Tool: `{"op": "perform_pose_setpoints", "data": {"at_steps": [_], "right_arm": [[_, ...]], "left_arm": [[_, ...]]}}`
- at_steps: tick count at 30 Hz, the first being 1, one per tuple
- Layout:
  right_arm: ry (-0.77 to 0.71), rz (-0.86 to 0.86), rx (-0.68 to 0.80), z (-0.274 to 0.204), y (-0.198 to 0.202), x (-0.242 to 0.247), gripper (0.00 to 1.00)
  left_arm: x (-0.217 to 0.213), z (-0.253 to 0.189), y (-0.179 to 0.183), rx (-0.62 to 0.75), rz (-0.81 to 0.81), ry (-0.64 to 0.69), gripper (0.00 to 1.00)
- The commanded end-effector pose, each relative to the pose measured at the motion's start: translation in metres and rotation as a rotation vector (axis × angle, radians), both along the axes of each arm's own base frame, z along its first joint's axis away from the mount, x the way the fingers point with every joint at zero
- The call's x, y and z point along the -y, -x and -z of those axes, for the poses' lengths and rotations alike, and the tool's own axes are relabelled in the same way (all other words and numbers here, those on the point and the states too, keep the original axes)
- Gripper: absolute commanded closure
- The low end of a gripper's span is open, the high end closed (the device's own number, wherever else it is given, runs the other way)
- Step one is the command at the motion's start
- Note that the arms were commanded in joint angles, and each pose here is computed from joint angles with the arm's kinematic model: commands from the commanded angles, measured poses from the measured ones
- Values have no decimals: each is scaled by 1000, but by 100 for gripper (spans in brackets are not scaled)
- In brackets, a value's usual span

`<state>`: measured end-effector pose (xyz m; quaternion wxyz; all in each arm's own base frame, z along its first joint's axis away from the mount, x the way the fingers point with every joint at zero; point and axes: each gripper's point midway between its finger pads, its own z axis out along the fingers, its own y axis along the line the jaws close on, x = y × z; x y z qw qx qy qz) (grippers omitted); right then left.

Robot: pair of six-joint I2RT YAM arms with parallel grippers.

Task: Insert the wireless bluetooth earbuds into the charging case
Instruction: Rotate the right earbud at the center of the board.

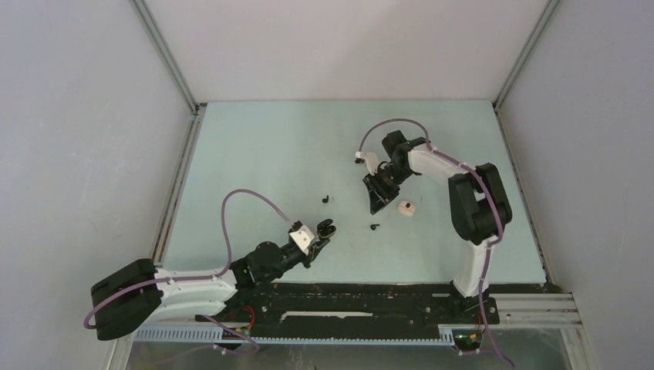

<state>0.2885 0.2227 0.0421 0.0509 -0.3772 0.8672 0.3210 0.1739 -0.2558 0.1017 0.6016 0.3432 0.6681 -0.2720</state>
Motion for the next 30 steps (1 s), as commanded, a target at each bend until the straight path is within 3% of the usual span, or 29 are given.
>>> {"op": "perform_pose_setpoints", "data": {"at_steps": [1, 14, 30], "right_arm": [[49, -54, 210, -19, -1, 11, 68], [256, -132, 332, 26, -19, 35, 73], [275, -246, 253, 37, 31, 27, 74]], "left_arm": [[1, -21, -4, 44, -13, 65, 100], [-1, -23, -3, 48, -13, 75, 100], [-3, -25, -4, 57, -23, 82, 100]]}}
